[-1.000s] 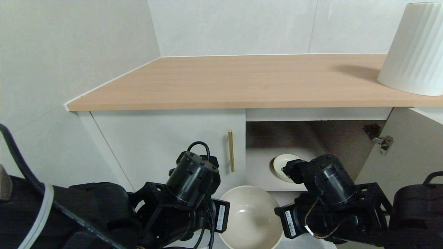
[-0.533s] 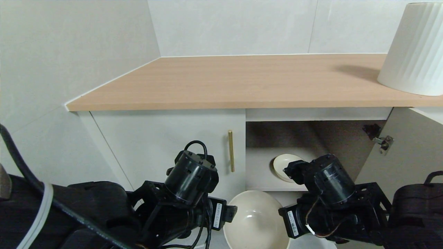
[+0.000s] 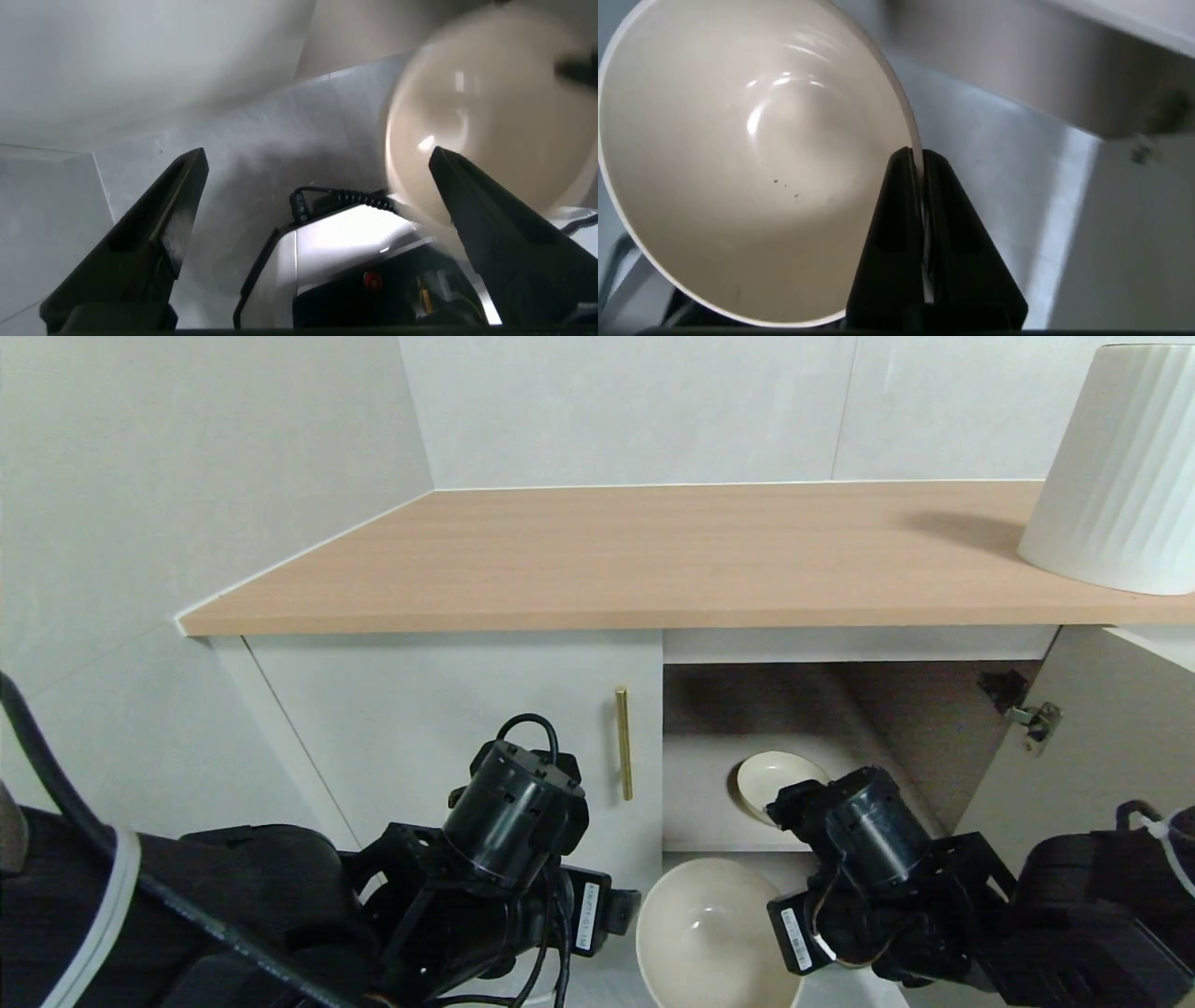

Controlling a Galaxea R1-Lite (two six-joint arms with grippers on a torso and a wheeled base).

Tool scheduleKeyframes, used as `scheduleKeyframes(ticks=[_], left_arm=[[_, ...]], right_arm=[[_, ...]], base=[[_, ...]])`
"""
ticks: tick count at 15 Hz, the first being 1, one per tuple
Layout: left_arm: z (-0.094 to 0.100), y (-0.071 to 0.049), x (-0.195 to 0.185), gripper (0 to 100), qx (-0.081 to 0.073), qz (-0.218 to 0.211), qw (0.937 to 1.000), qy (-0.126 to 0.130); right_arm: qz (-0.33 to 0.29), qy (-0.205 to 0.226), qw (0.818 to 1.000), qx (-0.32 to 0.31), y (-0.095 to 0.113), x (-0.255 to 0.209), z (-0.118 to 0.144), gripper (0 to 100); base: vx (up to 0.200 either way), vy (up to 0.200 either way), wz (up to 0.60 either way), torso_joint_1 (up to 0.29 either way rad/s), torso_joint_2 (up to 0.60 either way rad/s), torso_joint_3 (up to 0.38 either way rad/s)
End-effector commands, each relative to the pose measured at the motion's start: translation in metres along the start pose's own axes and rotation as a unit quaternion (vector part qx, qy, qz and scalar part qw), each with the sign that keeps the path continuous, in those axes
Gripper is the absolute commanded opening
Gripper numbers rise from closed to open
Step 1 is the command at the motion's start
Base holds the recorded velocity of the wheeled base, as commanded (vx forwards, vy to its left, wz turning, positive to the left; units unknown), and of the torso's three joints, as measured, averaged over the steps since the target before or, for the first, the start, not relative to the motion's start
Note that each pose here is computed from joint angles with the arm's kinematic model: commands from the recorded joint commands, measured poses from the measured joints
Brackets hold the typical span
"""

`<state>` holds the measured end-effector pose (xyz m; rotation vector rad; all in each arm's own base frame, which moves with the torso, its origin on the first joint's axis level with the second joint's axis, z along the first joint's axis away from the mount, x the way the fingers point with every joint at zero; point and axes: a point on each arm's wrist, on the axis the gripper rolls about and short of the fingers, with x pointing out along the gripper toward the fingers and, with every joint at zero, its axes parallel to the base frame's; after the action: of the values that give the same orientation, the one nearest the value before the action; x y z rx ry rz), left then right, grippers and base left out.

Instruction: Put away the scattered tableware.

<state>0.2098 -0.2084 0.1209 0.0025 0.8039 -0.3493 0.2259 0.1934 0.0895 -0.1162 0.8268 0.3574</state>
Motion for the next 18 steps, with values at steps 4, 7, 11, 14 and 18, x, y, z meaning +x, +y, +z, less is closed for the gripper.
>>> scheduleKeyframes(ticks=[4,7,11,14,18], left_arm=[[0.001,0.0,-0.002,100,-0.001,-0.001,1.0,-0.003],[0.001,0.0,-0.002,100,-0.001,-0.001,1.0,-0.003],[0.001,0.0,-0.002,100,-0.001,-0.002,1.0,-0.003],[0.001,0.0,-0.002,100,-0.001,-0.002,1.0,-0.003],[0.001,0.0,-0.002,100,-0.001,-0.001,1.0,-0.004]], right_arm=[[-0.06,-0.02,0.995,0.075,-0.046,0.047,0.02,0],[-0.083,-0.12,0.977,0.152,-0.072,0.061,0.041,0],[-0.123,-0.146,0.959,0.211,-0.099,0.08,0.055,0],[-0.137,-0.152,0.953,0.224,-0.112,0.085,0.059,0],[-0.148,-0.162,0.944,0.249,-0.125,0.091,0.063,0]], base=[[0.0,0.0,0.0,0.0,0.0,0.0],[0.0,0.0,0.0,0.0,0.0,0.0],[0.0,0.0,0.0,0.0,0.0,0.0],[0.0,0.0,0.0,0.0,0.0,0.0],[0.0,0.0,0.0,0.0,0.0,0.0]])
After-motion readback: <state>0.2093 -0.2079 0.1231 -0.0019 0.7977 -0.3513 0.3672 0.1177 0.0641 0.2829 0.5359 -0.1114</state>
